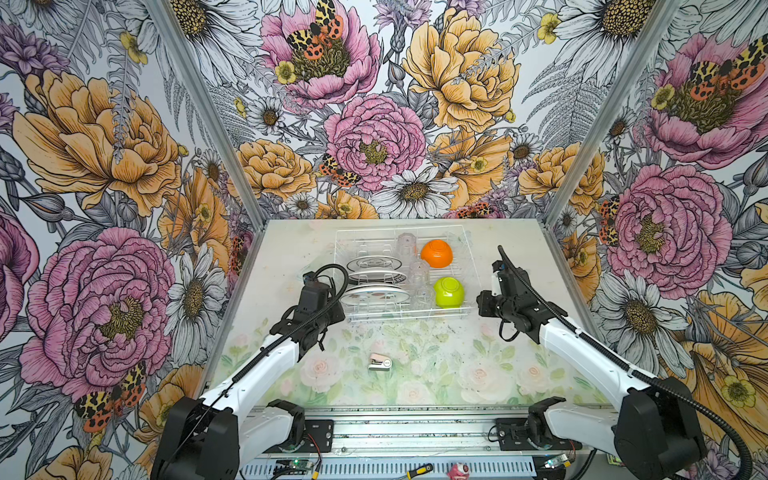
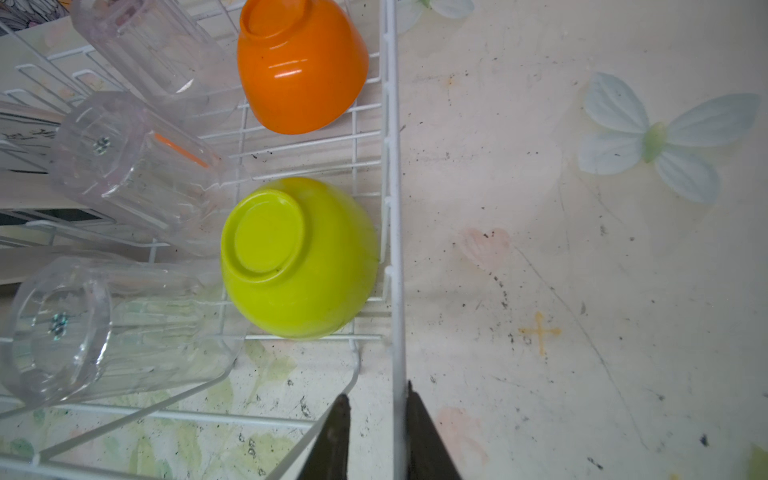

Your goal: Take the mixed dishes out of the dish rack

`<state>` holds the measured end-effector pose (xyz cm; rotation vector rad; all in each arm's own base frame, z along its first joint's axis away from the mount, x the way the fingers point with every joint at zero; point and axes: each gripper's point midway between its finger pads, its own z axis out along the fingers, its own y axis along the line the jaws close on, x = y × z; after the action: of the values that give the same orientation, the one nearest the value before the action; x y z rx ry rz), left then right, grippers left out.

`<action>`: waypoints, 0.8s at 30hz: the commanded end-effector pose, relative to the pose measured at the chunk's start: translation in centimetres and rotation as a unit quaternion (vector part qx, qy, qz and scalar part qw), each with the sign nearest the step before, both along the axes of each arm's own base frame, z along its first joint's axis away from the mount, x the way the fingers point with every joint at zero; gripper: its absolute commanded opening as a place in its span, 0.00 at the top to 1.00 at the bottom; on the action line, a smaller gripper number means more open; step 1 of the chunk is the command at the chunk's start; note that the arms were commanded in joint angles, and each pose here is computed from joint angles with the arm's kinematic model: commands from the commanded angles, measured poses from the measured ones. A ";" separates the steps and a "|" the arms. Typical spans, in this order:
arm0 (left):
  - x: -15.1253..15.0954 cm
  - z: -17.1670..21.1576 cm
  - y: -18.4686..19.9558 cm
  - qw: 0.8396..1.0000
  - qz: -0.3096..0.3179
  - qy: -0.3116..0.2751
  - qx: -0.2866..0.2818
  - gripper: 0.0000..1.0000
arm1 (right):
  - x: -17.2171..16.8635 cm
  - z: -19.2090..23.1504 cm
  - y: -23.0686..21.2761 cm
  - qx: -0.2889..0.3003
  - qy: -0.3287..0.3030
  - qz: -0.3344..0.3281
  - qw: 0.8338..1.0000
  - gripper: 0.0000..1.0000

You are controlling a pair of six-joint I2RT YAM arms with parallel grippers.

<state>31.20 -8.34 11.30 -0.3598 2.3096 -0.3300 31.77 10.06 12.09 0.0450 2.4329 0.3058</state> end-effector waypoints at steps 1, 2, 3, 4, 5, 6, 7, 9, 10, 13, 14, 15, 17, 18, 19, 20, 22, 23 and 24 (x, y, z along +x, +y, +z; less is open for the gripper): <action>-2.0 -2.7 -0.2 0.998 -0.023 0.048 0.018 0.78 | -0.9 -1.4 0.1 -0.008 0.017 0.004 1.000 0.83; -2.0 -2.8 -0.3 0.998 -0.025 0.048 0.018 0.78 | -1.1 -1.6 0.1 -0.010 0.018 0.003 1.000 0.83; -2.1 -2.8 -0.5 0.998 -0.028 0.049 0.019 0.78 | -1.2 -1.8 0.0 -0.011 0.021 0.002 1.000 0.84; -2.2 -2.8 -0.6 0.998 -0.031 0.048 0.020 0.78 | -1.4 -2.0 0.0 -0.011 0.023 0.002 1.000 0.86; -2.2 -2.7 -0.8 0.998 -0.034 0.047 0.021 0.78 | -1.5 -2.2 0.0 -0.010 0.026 0.002 1.000 0.88; -2.3 -2.8 -1.0 0.998 -0.036 0.046 0.022 0.78 | -1.6 -2.3 0.0 -0.008 0.028 0.000 1.000 0.89; -2.4 -2.8 -1.1 0.998 -0.038 0.045 0.025 0.78 | -1.8 -2.5 0.0 -0.006 0.032 -0.001 0.999 0.90; -2.6 -2.9 -1.3 0.998 -0.039 0.047 0.025 0.78 | -2.3 -2.9 0.3 -0.001 0.039 -0.001 0.999 0.90; -2.8 -3.0 -1.4 0.998 -0.040 0.048 0.024 0.78 | -2.5 -3.1 0.3 0.001 0.041 -0.002 0.999 0.90; -3.3 -3.1 -1.7 0.997 -0.042 0.050 0.034 0.78 | -3.2 -3.5 -0.4 -0.014 0.035 -0.026 0.999 0.91; -3.5 -3.2 -1.7 0.997 -0.041 0.050 0.046 0.78 | -3.3 -3.5 -0.6 -0.016 0.032 -0.030 0.999 0.91; -3.8 -3.2 -1.8 0.996 -0.044 0.050 0.058 0.78 | -3.6 -3.5 -0.7 -0.016 0.031 -0.031 0.999 0.91; -4.2 -3.4 -1.6 0.994 -0.039 0.051 0.083 0.78 | -4.0 -3.5 -0.5 -0.007 0.031 -0.027 0.999 0.91; -4.4 -3.6 -1.7 0.994 -0.042 0.054 0.084 0.78 | -4.2 -3.6 -0.4 -0.003 0.032 -0.026 0.999 0.91; -4.7 -3.9 -1.8 0.994 -0.045 0.058 0.083 0.78 | -4.4 -3.6 -0.4 0.001 0.032 -0.026 0.999 0.91; -4.9 -4.1 -1.9 0.994 -0.046 0.062 0.081 0.78 | -4.6 -3.7 -0.4 0.003 0.033 -0.026 0.999 0.91; -5.4 -4.5 -1.9 0.993 -0.048 0.069 0.081 0.78 | -5.1 -3.9 -0.4 0.008 0.037 -0.031 0.999 0.91; -5.6 -4.6 -2.0 0.993 -0.049 0.070 0.081 0.78 | -5.3 -4.0 -0.4 0.010 0.038 -0.032 0.999 0.92; -5.9 -4.6 -2.1 0.993 -0.050 0.071 0.081 0.78 | -5.5 -4.1 -0.4 0.012 0.040 -0.035 0.999 0.92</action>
<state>29.75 -9.43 11.59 -0.3039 2.2540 -0.1772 29.91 8.90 12.07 0.1487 2.3216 0.2713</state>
